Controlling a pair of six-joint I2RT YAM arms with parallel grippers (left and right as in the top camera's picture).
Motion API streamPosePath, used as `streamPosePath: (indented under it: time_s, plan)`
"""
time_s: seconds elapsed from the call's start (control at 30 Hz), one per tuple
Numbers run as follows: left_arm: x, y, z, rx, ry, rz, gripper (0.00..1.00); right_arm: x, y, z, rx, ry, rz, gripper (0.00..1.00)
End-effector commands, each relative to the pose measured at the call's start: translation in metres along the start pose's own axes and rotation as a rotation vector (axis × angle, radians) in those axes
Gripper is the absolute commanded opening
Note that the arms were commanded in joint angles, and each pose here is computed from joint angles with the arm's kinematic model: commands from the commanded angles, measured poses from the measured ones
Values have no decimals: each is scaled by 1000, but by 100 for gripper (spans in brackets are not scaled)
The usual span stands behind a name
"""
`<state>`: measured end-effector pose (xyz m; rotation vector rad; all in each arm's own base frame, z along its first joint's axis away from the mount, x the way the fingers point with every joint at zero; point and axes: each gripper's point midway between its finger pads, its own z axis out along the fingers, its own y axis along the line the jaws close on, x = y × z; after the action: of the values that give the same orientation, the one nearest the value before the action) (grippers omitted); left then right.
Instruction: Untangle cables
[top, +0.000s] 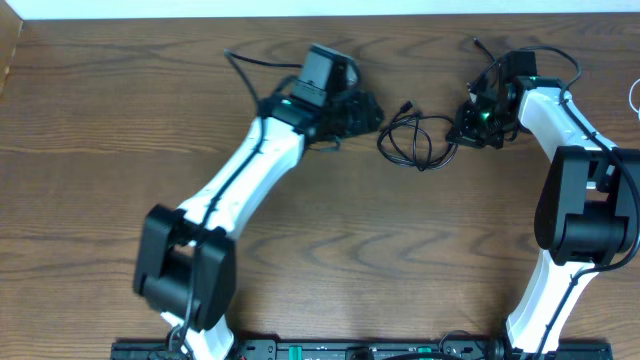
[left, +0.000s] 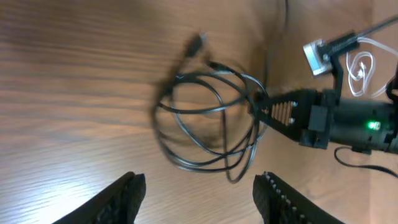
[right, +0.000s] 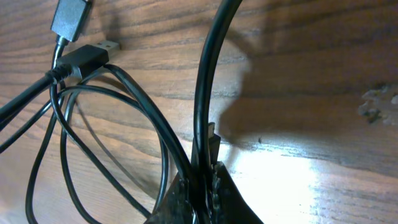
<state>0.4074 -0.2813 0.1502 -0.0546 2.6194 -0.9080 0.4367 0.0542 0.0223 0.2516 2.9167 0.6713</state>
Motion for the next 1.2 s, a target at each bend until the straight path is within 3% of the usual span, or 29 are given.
streamPosePath:
  time_s: [0.0,0.3,0.43,0.57,0.63,0.73,0.83,1.0,1.17]
  plan:
    - [18,-22,28,76,67,-71,64,-3,11,-13,-28,-23,-31,4]
    - [43,-48,74,132,95,-50,65,-3,11,-12,-29,-23,-33,6]
    - [55,-43,94,110,113,-39,55,-2,14,-11,-29,-20,-38,7]
    - [67,-24,115,51,131,-49,38,-1,17,-10,-28,-20,-48,9]
    - [66,-15,119,14,119,-53,8,-1,17,-10,-27,-19,-48,9]
    - [61,-8,117,-25,92,-29,7,-1,17,-8,-18,-18,-53,11]
    - [45,-11,97,-42,41,33,8,0,7,-6,69,-24,-29,13]
    - [4,-13,17,-132,-117,46,7,-2,-7,-8,146,-37,10,14]
    - [-15,-33,-59,-89,-216,52,7,-3,-6,-7,150,-44,12,21]
